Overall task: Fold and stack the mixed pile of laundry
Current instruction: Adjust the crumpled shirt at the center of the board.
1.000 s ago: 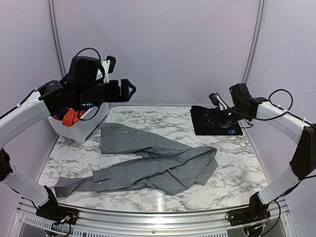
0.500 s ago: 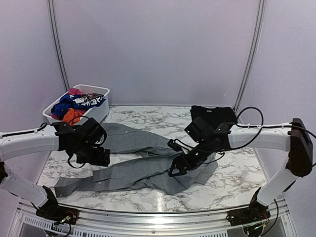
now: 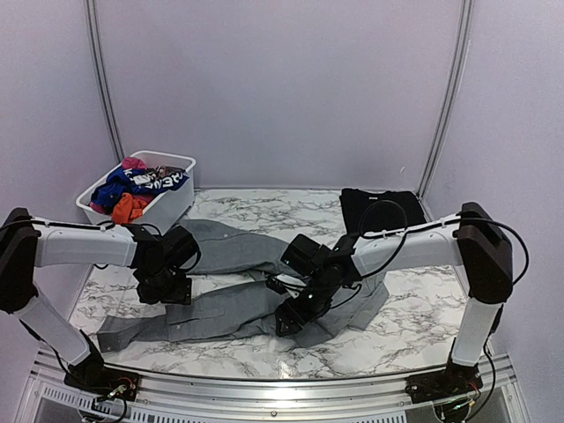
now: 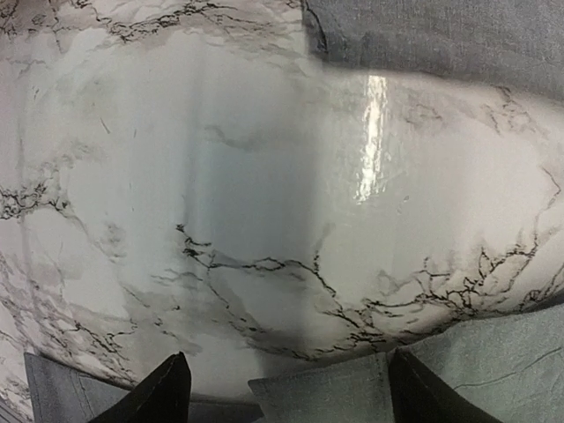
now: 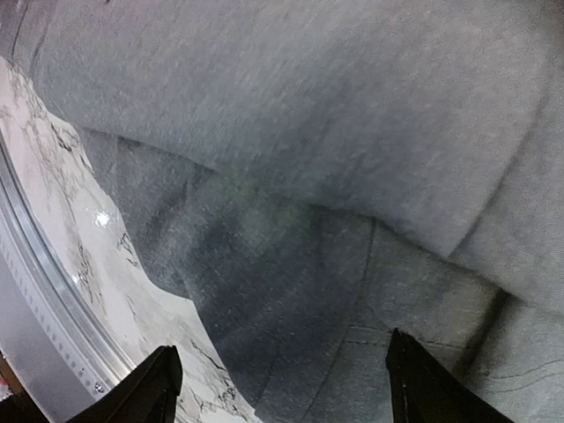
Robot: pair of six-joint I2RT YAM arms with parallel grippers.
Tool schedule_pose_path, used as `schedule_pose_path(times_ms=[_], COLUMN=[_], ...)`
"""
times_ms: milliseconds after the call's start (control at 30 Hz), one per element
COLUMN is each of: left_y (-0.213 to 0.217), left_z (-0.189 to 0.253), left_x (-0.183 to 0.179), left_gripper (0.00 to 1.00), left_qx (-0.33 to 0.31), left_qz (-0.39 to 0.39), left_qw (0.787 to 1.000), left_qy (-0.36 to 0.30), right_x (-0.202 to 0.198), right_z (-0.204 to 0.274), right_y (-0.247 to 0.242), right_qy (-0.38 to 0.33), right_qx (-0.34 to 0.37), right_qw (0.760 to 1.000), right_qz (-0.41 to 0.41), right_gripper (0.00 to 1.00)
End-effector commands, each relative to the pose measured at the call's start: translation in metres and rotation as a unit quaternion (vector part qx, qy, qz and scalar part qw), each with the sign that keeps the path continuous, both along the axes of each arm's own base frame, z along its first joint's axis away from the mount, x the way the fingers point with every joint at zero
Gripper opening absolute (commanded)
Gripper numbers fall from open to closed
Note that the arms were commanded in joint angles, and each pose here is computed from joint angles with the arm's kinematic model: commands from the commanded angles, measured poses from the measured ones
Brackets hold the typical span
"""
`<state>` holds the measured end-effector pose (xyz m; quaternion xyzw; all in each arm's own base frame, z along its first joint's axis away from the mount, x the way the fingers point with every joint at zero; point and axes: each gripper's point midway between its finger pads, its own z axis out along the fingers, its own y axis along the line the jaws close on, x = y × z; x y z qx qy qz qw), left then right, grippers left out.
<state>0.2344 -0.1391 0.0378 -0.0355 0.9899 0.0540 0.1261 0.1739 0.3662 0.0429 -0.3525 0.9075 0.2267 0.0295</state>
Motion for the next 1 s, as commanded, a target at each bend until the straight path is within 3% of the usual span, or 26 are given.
schedule_pose_path(times_ms=[0,167,300,467,500,767,967], left_y=[0.000,0.001,0.007,0.006,0.004,0.003,-0.020], left_z=[-0.018,-0.029,-0.028,-0.013,-0.005,0.123,0.256], left_x=[0.000,0.007,0.014,0.024,0.028,0.063,0.089], left_gripper=[0.75,0.54,0.49,0.04,0.00,0.00,0.00], left_qx=[-0.010,-0.027,-0.035,-0.065,-0.072,-0.102,-0.158], left_qz=[0.023,0.045,0.057,0.059,0.055,0.015,-0.063], left_qw=[1.000,0.999,0.998,0.996,0.995,0.976,0.929], left_qy=[0.010,0.010,0.003,-0.023,-0.036,-0.190,-0.328], right_x=[-0.005,-0.023,-0.040,-0.048,-0.049,-0.073,-0.091], right_z=[-0.016,-0.032,-0.044,-0.044,-0.043,-0.032,-0.007], right_y=[-0.012,-0.038,-0.068,-0.097,-0.101,-0.128,-0.119], right_qy=[-0.008,0.012,0.026,0.039,0.040,0.073,0.113], right_qx=[-0.050,-0.074,-0.098,-0.104,-0.105,-0.103,-0.055], right_qw=[0.999,0.997,0.995,0.994,0.994,0.992,0.991], right_qz=[0.007,0.011,0.016,0.007,0.006,0.013,0.034], right_gripper=[0.76,0.75,0.74,0.74,0.74,0.73,0.71])
